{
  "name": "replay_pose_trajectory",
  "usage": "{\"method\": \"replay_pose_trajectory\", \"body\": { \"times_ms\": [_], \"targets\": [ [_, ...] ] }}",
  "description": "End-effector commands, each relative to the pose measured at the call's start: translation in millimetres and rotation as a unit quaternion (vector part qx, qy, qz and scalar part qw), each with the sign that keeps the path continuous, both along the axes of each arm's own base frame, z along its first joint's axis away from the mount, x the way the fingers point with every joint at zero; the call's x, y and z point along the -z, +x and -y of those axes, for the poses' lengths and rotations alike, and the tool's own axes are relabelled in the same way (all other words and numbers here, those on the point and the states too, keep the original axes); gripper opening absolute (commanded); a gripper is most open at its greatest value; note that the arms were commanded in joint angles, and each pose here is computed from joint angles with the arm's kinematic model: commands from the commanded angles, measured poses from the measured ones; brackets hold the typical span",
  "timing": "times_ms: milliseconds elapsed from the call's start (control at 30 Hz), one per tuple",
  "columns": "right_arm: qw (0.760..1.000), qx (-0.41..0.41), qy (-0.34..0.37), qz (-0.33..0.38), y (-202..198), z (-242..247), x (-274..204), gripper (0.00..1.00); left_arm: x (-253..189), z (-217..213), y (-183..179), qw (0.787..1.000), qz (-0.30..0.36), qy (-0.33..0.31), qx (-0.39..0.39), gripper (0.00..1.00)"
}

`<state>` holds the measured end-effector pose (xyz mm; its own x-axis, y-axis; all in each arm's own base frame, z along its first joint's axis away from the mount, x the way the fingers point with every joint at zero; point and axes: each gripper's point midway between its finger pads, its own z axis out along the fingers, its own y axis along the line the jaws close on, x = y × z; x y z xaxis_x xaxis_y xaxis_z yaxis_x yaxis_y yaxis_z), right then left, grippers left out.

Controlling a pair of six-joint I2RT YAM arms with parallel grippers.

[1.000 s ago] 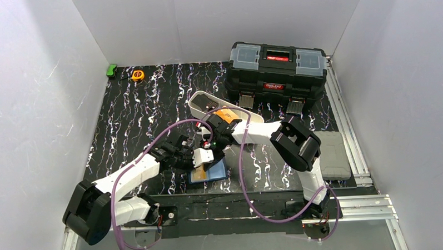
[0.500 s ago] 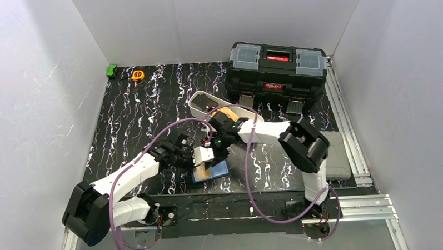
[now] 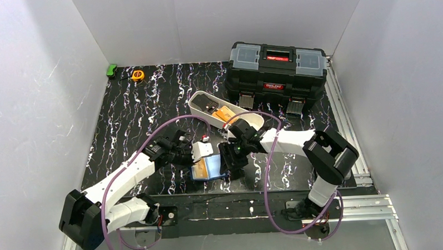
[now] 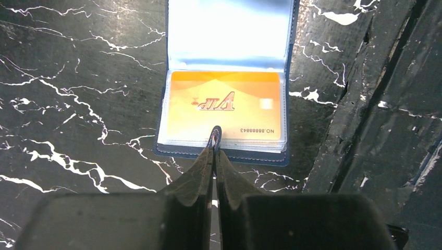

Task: Put the credit cards into the card holder
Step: Close the card holder at the center of the board.

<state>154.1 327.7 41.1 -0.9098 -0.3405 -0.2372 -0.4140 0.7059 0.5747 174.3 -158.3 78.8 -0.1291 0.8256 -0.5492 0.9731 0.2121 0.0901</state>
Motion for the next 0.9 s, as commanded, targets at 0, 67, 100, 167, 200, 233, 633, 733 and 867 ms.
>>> {"method": "replay_pose_trajectory", "body": {
  "times_ms": [0,67,100,167,200,233,633,733,867],
  "targets": [
    [1.000,0.021,0.021,-0.003,11.3,-9.6,5.7,0.67,-7.3,4.6,-8.9,1.000,-0.022,-0.012,-0.004,0.00],
    [0.999,0.021,0.025,-0.002,15.6,-12.5,6.1,0.67,-14.2,9.3,-5.3,1.000,-0.021,-0.019,-0.010,0.00],
    [0.999,0.021,0.030,0.000,17.4,-14.1,4.9,0.67,-19.3,12.2,-2.8,0.999,-0.019,-0.024,-0.013,0.00],
    [0.999,0.020,0.040,0.004,20.1,-17.6,2.6,0.66,-30.6,18.7,1.4,0.999,-0.019,-0.039,-0.025,0.00],
    [0.999,0.019,0.043,0.005,20.8,-19.3,1.8,0.66,-36.4,22.6,2.7,0.998,-0.022,-0.048,-0.032,0.00],
    [0.999,0.018,0.047,0.005,21.4,-20.8,1.0,0.66,-42.5,27.3,3.2,0.997,-0.026,-0.059,-0.039,0.00],
    [0.992,0.048,0.105,0.044,22.0,-6.5,-17.0,0.64,-37.0,76.4,14.9,0.990,-0.110,-0.062,-0.070,0.00],
    [0.992,0.051,0.107,0.050,19.8,1.0,-18.0,0.63,-29.0,89.8,19.0,0.989,-0.117,-0.052,-0.069,0.00],
    [0.989,0.059,0.112,0.070,17.8,15.7,-24.5,0.63,-19.5,110.5,22.5,0.988,-0.132,-0.040,-0.064,0.00]
  ]
}}
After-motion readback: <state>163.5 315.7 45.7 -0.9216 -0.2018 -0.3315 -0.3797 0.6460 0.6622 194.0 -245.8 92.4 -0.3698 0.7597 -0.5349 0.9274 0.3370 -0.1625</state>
